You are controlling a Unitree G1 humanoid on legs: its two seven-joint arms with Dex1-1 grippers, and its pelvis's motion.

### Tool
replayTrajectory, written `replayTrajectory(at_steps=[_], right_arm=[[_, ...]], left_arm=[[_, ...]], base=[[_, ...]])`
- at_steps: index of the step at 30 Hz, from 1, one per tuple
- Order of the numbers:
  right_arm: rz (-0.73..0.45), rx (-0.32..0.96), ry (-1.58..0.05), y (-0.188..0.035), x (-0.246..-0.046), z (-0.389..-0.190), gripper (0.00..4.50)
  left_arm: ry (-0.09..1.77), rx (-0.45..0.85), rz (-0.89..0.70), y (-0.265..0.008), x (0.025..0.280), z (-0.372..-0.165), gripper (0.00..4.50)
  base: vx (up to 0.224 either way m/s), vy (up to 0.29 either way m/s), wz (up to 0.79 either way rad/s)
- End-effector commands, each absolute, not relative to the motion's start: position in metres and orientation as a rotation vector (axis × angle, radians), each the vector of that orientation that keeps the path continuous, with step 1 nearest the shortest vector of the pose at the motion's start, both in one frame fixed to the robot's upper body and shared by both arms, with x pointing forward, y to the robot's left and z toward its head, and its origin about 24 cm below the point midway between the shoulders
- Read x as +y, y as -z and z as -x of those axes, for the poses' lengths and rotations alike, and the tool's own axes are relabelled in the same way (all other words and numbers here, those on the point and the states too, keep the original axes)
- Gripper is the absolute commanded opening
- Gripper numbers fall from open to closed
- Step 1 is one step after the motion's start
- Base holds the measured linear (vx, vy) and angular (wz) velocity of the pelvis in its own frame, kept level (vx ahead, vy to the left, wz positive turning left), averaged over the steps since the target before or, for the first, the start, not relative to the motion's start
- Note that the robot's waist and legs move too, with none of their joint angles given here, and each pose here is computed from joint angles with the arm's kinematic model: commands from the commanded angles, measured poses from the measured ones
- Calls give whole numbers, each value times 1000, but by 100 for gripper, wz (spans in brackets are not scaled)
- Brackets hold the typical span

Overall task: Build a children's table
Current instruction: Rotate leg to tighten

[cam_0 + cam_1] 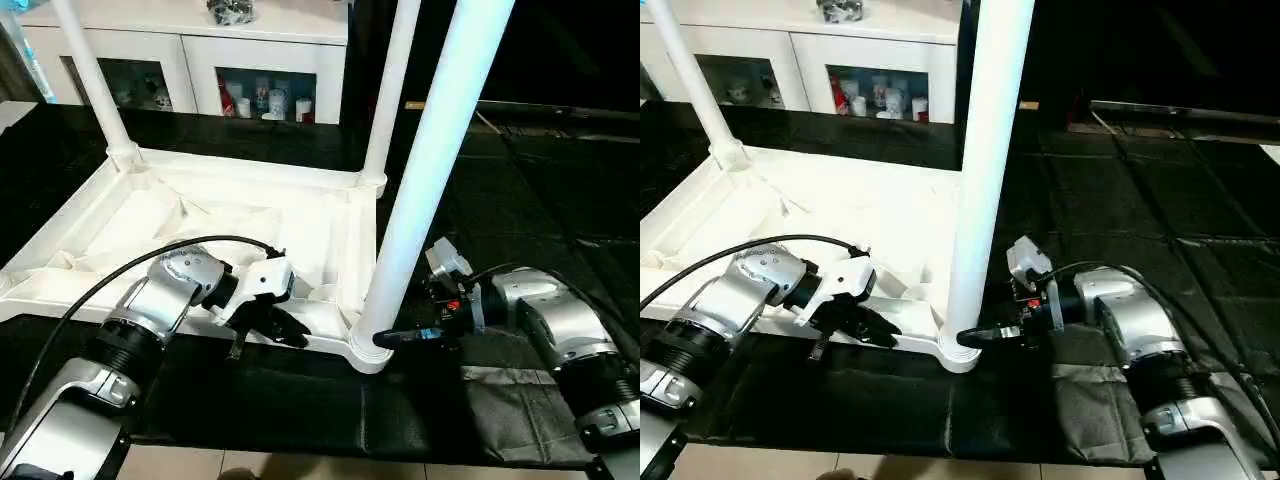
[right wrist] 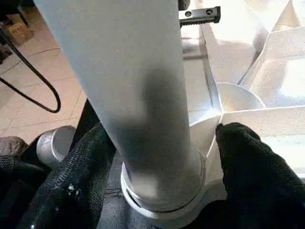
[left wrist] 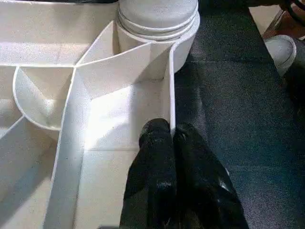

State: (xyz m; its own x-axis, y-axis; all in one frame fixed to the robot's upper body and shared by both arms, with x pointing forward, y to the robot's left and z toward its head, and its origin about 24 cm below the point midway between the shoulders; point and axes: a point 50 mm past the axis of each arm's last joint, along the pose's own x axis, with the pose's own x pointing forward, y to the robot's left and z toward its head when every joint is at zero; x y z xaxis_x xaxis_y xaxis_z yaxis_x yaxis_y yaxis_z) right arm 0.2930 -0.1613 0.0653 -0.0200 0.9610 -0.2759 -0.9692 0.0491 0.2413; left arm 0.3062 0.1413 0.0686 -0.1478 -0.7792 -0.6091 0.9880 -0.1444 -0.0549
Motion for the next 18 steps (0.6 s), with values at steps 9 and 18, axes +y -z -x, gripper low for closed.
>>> replayTrajectory(at_steps=[9, 18], right_arm=[[5, 401, -1582, -67, -159, -292, 244], [-80, 353, -1430, -55, -143, -287, 208]], left_arm=[[1755, 469, -559, -78, 127, -304, 0], [1500, 446, -431, -74, 113, -319, 0]], base=[[0, 0, 0], [0, 0, 0]])
